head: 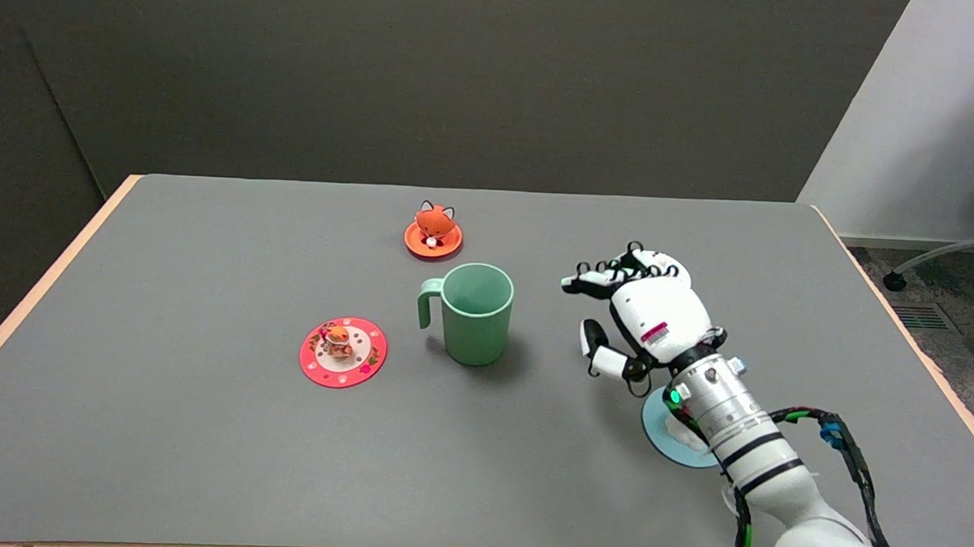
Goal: Pick up the white cup lid.
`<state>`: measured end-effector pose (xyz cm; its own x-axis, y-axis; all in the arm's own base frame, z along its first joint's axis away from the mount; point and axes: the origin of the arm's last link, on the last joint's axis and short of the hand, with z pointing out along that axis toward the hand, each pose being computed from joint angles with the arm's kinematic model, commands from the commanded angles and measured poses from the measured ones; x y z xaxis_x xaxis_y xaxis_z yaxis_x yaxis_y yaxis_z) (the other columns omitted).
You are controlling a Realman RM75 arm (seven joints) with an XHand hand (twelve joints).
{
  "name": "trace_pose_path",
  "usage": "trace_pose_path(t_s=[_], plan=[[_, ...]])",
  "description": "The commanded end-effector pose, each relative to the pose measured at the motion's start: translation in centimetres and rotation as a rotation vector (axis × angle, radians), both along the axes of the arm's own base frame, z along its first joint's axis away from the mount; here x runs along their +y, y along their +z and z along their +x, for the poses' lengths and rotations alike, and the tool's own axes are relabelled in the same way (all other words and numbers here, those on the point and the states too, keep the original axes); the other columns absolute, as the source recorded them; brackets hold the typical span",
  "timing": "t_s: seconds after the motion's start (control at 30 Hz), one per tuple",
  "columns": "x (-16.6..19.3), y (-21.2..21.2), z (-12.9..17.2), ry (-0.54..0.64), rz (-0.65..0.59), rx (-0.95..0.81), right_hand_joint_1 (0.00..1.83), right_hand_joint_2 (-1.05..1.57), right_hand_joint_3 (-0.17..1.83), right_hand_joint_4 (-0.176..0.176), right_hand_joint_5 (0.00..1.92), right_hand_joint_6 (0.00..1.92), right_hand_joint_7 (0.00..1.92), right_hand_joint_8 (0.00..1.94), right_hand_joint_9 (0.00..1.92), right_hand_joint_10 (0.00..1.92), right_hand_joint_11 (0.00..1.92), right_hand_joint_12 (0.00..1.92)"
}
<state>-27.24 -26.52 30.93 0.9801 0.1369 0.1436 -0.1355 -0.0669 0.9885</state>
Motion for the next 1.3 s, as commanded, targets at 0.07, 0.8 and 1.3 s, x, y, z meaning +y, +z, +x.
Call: trace_pose_path(t_s=[0.07,0.8,1.3], plan=[[-3.9,3.3,0.8,0.028,-0.070,0.074,0.88,0.81,1.05,0.029,0.51,0.17,0.64,0.17,0.67,0.21,0.23,0.85],[-7.8,9.1,1.1,-0.006,-0.212,0.112,0.74,0.56,1.08,0.019,0.33,0.16,0.46,0.17,0.55,0.19,0.45,0.52],[-10.1,12.2,2.3,-0.002,-0.261,0.098,0.74,0.79,0.90,0.090,0.66,0.19,0.73,0.20,0.75,0.20,0.42,0.87]])
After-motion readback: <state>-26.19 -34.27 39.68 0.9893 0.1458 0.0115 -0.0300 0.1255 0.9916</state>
